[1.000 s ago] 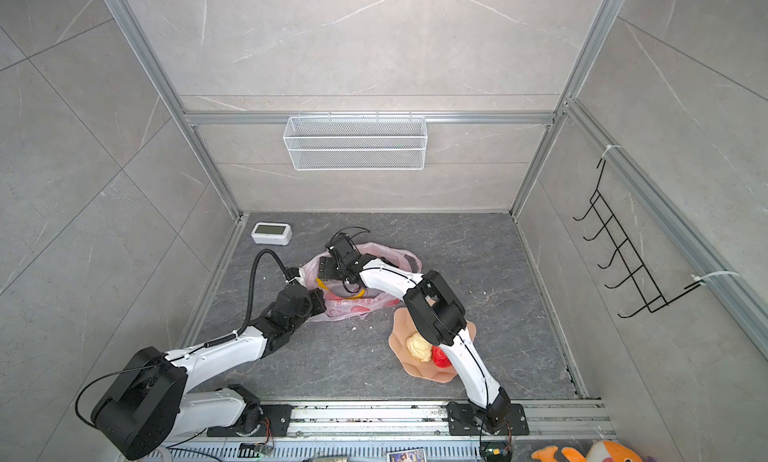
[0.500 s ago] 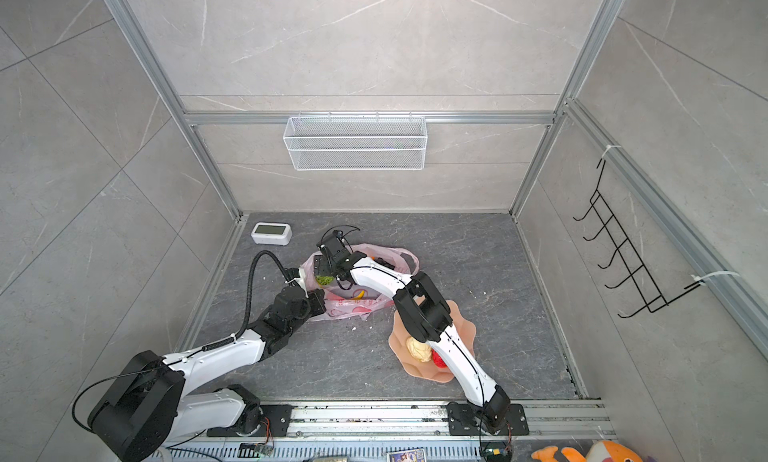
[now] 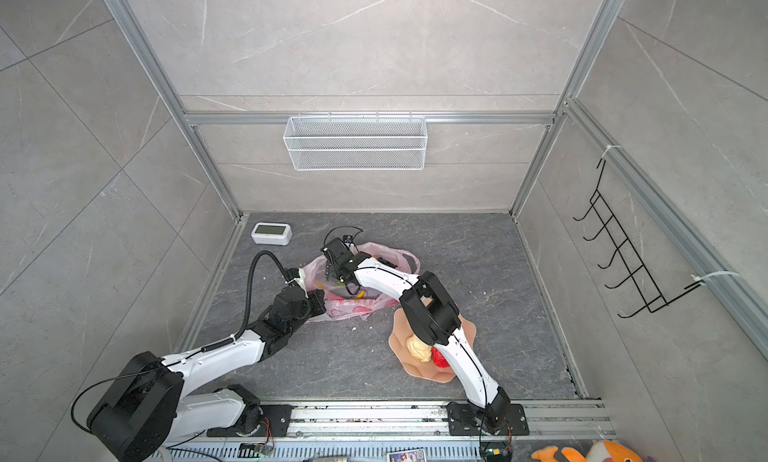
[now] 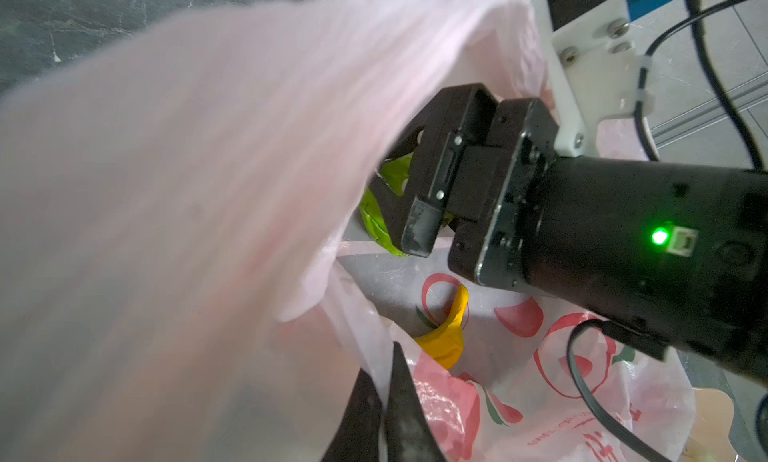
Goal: Take the fake fruits out of the plastic bag
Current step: 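Grasp the green fruit with the right gripper and lift it toward the bowl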
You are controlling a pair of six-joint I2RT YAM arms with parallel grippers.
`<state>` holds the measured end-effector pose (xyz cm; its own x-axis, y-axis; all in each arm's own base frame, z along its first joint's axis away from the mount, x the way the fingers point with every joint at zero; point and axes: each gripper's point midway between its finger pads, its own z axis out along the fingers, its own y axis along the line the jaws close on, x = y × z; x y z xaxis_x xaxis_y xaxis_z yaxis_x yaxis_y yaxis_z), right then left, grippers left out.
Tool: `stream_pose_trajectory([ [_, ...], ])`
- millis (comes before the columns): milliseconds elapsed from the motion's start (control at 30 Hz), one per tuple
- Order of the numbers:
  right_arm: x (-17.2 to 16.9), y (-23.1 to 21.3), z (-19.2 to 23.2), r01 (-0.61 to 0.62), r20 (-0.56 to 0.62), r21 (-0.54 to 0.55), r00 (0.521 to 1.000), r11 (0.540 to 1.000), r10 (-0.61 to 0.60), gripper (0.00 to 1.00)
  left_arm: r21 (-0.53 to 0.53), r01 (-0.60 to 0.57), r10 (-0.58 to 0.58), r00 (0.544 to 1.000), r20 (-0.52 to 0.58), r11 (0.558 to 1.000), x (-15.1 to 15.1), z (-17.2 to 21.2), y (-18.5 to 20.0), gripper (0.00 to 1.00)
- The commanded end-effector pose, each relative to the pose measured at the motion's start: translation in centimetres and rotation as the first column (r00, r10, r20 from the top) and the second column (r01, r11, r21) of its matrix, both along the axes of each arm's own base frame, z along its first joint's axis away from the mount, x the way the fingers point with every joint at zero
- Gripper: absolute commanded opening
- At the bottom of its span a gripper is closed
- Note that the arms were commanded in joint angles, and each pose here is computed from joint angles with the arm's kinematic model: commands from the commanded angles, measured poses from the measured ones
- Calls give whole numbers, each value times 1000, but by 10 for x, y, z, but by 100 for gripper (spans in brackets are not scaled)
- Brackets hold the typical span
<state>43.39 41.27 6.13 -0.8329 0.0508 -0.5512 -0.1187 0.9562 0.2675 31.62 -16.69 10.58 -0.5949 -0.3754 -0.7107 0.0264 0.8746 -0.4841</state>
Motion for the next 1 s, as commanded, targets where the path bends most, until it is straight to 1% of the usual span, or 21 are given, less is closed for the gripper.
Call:
stream_pose_trajectory([
  [0, 2, -5, 13, 6, 4, -7, 1000, 1000, -6, 79, 6, 3, -3, 999, 45, 1000, 6, 14, -3, 8],
  [167, 5, -3, 3, -1, -23, -18, 1000, 1000, 0, 83, 7, 5, -5, 999, 47, 1000, 6, 15, -3, 9],
  [367, 5, -1, -9, 5, -57, -29, 998, 1000, -7, 82, 10, 6, -6, 999, 46, 1000, 6, 15, -3, 9],
  [600, 4, 2, -11, -5, -76, -34, 997, 999, 3, 82, 11, 8, -8, 999, 44, 1000, 6, 15, -4, 9],
  [700, 3, 3, -12, -13, -84, -33, 996, 999, 10, 78, 12, 8, -9, 999, 43, 1000, 6, 14, -4, 9],
  [800, 2, 4, -9, -14, -88, -19, 996, 1000, 13, 67, 13, 8, -8, 999, 44, 1000, 6, 15, -3, 9],
  [967, -4, 8, 13, -36, -70, 35, 997, 999, 38, 56, 18, 7, -7, 999, 36, 1000, 7, 13, -4, 9],
])
